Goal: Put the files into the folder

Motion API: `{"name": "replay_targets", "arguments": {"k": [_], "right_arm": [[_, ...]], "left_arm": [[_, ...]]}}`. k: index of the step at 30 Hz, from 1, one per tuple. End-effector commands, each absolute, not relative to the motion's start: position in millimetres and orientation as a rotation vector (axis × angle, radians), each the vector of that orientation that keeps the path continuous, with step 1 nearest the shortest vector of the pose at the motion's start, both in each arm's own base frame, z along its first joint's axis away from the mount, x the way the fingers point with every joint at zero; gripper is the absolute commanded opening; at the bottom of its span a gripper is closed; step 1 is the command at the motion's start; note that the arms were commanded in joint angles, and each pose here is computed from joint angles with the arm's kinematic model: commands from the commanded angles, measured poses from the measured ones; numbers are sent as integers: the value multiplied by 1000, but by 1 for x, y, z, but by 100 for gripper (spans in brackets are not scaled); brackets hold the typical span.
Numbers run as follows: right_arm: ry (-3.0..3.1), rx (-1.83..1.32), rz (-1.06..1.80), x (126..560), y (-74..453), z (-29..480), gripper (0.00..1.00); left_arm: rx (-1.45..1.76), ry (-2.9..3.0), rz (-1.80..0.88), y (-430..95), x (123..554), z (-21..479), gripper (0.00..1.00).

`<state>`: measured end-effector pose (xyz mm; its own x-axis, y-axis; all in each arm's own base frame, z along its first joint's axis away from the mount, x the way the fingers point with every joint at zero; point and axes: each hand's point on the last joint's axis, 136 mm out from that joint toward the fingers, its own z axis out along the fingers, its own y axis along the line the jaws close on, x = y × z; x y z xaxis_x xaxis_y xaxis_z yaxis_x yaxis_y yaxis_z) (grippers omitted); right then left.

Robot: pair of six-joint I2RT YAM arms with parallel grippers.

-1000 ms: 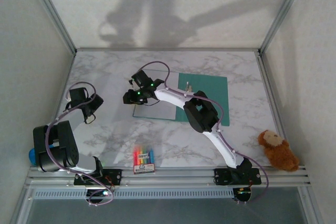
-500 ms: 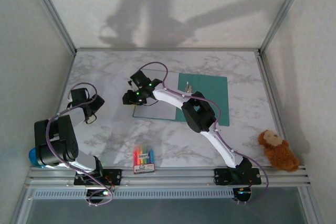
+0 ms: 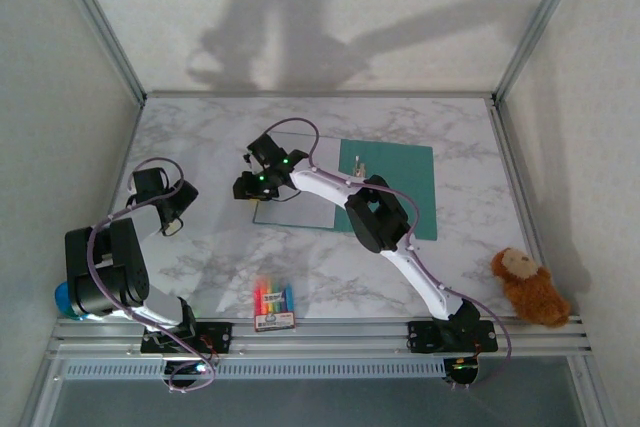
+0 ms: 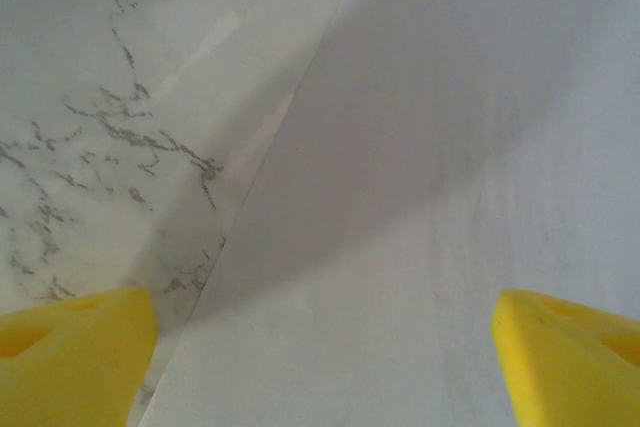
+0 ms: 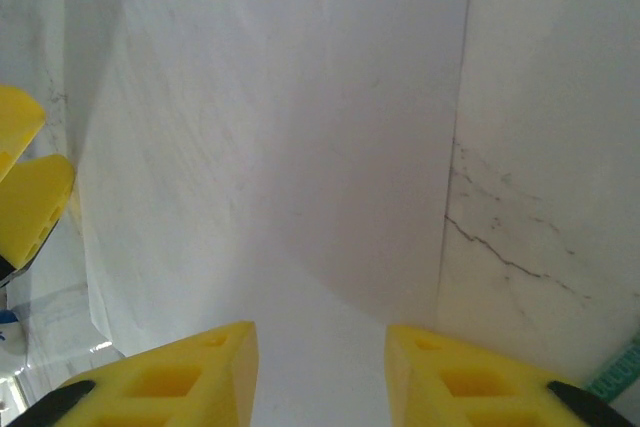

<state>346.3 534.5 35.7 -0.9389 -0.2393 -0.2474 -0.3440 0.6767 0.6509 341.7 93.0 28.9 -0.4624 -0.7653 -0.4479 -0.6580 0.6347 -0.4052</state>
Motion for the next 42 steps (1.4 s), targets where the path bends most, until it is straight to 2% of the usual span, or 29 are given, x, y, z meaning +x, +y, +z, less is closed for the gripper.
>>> {"name": "replay_targets", "arguments": {"k": [1, 18, 25, 34, 42], "right_arm": [[2791, -482, 1133, 337, 541, 22, 38], [2806, -504, 1177, 324, 557, 22, 38], [2805, -566, 1014, 329, 538, 26, 38], [2793, -596, 988, 331, 511, 36, 40], [2743, -613, 1252, 323, 519, 76, 42]], "left_arm": [[-1073, 2250, -369, 77, 352, 27, 87], [-1052, 2232, -384, 73, 348, 41, 85], [-1063, 2247, -349, 77, 346, 37, 85], [-1069, 2256, -327, 79, 344, 34, 86], [-1073, 2265, -327, 79, 344, 30, 86]]}}
